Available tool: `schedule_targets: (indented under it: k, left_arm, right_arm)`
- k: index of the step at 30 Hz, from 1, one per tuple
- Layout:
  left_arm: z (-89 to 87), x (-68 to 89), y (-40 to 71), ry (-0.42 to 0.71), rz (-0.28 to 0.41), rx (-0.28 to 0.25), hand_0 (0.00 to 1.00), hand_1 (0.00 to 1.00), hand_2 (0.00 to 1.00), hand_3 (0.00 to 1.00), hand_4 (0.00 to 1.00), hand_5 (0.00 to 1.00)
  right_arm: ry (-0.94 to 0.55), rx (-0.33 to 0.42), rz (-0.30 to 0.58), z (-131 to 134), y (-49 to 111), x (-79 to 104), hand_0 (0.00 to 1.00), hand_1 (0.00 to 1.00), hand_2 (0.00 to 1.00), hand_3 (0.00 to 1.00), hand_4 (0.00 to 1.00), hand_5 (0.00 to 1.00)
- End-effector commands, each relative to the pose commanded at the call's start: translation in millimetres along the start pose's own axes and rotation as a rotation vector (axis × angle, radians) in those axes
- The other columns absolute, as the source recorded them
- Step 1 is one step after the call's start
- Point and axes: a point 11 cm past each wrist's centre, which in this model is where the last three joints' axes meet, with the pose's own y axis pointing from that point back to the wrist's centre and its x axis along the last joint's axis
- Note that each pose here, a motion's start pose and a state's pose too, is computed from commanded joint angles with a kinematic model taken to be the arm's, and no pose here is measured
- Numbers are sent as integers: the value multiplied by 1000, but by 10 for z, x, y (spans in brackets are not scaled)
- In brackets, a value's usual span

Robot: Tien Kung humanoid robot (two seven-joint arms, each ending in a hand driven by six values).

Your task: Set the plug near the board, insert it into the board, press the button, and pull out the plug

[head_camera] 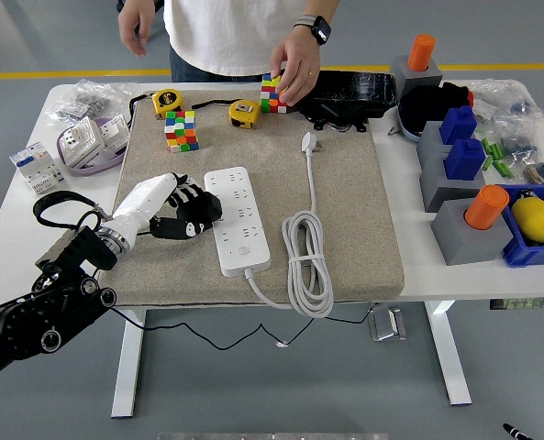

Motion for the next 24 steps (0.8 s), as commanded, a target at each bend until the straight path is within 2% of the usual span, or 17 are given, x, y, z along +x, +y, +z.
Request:
schedule_targets:
  k: [13,24]
  left_arm:
    - [50,-51,-15,-3,-6,-5,435,426,457,545,692,2]
    - [7,-53,-24,-20,0,20,436,426,458,545,693,2]
  right_arm:
    - [-2,-1,-1,5,1,-3,600,642,646,553,948,493]
    - [-4,1,-2,2,1,-9,600,642,645,553,948,493]
